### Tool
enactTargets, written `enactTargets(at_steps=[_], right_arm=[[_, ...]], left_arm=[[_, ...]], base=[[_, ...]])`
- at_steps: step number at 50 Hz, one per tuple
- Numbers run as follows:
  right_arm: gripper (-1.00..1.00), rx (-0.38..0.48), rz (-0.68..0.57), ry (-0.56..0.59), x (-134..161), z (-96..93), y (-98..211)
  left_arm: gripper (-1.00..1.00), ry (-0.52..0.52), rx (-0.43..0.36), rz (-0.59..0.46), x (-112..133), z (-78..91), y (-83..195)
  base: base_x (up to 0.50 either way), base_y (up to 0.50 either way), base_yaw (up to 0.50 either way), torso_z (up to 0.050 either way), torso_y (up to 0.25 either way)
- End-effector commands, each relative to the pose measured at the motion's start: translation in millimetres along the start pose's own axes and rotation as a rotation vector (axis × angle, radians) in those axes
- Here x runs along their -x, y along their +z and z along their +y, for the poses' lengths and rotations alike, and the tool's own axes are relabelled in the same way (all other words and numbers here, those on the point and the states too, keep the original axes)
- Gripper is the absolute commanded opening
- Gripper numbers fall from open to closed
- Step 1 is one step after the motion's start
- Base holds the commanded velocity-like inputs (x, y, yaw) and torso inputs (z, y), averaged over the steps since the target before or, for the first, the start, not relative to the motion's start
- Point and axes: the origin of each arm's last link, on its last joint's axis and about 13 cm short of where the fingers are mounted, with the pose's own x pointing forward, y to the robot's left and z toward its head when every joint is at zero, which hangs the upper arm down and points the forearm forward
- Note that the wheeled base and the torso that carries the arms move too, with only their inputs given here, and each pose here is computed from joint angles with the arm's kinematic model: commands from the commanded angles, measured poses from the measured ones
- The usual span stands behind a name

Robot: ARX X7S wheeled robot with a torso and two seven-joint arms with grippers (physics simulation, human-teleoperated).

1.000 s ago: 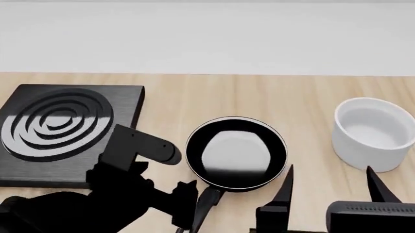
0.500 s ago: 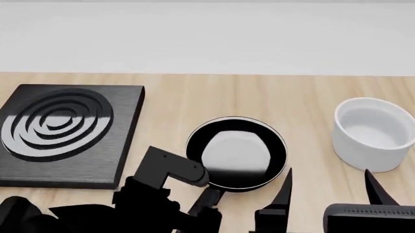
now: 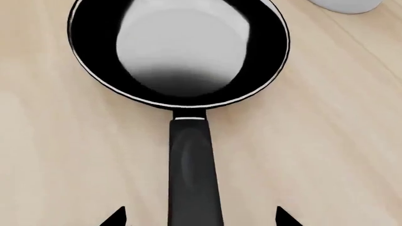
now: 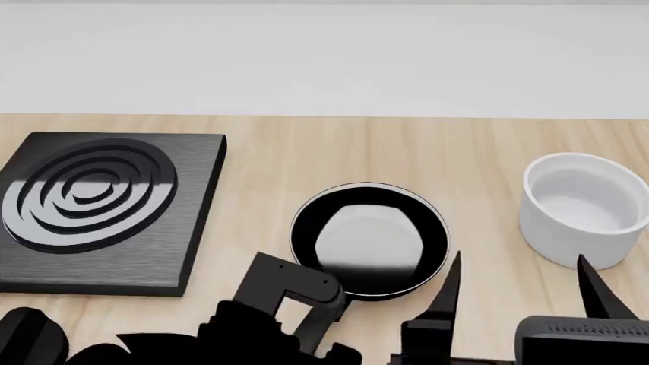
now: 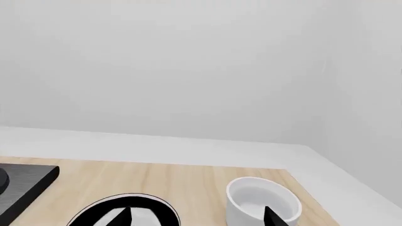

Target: Put the frying pan on the cabinet shelf.

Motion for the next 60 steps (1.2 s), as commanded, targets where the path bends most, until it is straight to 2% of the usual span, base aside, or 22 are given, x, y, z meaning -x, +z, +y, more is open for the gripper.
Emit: enactTargets(at_steps=[1,36,37,50,60], right_arm=[[1.00,-0.021,-0.020,-0.019,-2.2,-1.4,0.6],[1.00,-0.058,0.003,-0.002,-4.6,0.3,-10.0],[1.00,-0.059,0.003,-0.001,-4.6,0.4,-10.1],[1.00,-0.057,0.005,0.001,-4.3,1.3,-8.9],[1.00,-0.056,0.010,0.002,-4.5,1.3,-10.4]], left_arm=[[1.00,-0.015,0.027,0.010,-11.0,-1.3,-4.2],[1.00,-0.030,0.027,0.063,-22.8,-3.8,-25.8],[-1.00,-0.030,0.031,0.060,-22.3,-4.0,-25.0],[-1.00,0.002,0.005,0.019,-13.6,-6.1,-19.9],[-1.00,0.034,-0.014,-0.055,1.4,-4.6,-12.1]], base=[[0.00,0.00,0.00,0.000,0.000],[0.00,0.00,0.00,-0.001,0.000],[0.00,0.00,0.00,0.000,0.000],[0.00,0.00,0.00,-0.001,0.000],[0.00,0.00,0.00,0.000,0.000]])
